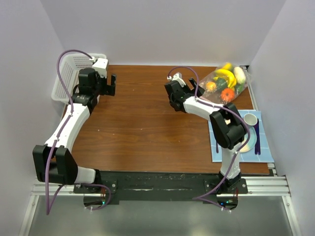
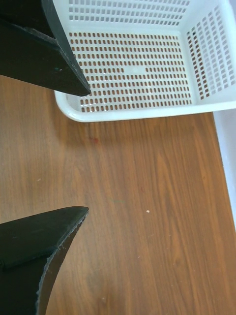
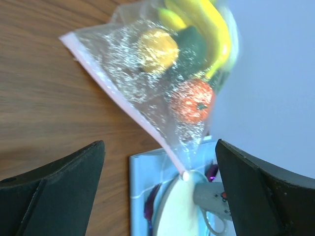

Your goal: Open the zip-top bag and remove the fake food

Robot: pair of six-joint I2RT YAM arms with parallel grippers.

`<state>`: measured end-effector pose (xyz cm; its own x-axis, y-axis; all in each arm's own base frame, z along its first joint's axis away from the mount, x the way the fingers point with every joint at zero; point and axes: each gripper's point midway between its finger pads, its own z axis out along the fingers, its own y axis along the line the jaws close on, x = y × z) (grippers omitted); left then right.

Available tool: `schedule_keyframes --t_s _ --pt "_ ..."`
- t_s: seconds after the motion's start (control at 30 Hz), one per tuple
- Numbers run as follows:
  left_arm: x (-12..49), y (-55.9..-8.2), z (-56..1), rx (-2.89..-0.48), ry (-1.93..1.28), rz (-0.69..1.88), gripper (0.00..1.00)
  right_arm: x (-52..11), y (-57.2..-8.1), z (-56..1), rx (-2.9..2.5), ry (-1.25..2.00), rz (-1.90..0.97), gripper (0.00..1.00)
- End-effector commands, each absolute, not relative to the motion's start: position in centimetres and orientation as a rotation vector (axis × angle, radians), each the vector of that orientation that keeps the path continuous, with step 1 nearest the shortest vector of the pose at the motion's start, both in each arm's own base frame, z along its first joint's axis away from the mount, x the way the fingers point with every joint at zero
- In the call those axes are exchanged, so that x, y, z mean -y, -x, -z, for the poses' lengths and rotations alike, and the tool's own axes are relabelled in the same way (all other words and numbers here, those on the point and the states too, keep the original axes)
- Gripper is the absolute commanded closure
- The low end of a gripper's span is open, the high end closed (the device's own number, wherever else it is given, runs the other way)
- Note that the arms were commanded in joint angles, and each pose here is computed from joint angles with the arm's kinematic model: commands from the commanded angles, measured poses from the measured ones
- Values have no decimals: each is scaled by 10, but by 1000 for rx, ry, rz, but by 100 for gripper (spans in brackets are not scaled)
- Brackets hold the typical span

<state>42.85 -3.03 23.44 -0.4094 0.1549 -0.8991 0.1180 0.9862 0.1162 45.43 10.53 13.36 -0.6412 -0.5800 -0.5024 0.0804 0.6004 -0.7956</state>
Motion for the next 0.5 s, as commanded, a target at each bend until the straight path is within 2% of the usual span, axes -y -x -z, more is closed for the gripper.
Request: schedule_keyframes --t_s 0.0,0.47 --pt "28 -454 -256 -1916 -191 -80 0 -82 -452 -156 -1977 245 1157 2" --pt "30 -497 -244 -1932 -185 -140 0 -44 -443 -99 -2118 224 1166 8"
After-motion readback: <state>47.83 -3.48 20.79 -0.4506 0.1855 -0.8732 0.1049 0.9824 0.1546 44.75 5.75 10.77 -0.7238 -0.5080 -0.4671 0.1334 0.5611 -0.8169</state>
